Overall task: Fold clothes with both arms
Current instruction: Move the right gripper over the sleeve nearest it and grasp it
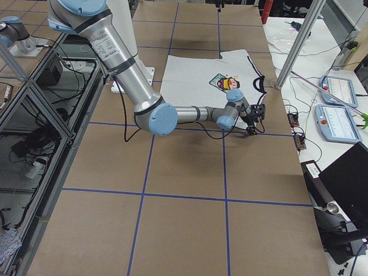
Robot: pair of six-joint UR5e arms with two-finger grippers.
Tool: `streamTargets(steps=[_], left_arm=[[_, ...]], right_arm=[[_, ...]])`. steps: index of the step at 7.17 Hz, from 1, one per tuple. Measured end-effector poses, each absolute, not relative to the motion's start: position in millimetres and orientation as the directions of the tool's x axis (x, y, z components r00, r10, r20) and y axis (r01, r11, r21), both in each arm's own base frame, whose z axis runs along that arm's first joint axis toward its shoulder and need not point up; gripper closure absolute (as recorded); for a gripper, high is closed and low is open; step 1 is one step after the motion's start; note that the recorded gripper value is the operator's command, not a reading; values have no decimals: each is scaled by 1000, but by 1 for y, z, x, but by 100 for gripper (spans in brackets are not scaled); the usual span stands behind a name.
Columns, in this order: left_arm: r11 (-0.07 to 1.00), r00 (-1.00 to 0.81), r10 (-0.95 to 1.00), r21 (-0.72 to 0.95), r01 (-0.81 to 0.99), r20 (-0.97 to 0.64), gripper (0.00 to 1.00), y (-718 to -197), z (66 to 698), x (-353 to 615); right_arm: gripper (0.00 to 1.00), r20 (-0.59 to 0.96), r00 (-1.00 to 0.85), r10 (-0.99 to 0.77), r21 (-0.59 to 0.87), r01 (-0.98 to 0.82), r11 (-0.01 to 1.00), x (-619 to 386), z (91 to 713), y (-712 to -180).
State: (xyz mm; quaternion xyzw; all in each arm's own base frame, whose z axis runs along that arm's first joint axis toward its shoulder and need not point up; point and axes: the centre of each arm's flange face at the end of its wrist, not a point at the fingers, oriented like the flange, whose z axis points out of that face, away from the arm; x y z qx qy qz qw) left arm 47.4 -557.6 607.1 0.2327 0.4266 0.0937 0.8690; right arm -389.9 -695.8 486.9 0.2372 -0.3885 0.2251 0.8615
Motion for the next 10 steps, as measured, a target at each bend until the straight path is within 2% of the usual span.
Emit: streamTargets(steps=[5, 7, 8, 10], left_arm=[[875, 619, 360, 483, 36, -698, 0, -557, 608, 47], [874, 618, 361, 484, 36, -698, 0, -557, 608, 47], [875, 618, 361, 484, 36, -699, 0, -556, 608, 47], [875, 617, 360, 482, 36, -700, 0, -555, 608, 47]], right_arm=[[100, 809, 563, 169, 244, -583, 775, -381, 462, -687], [37, 807, 570, 158, 252, -572, 780, -377, 470, -676], [22, 802, 576, 159, 253, -569, 782, -375, 476, -674], [22, 797, 580, 168, 251, -572, 781, -375, 481, -674]])
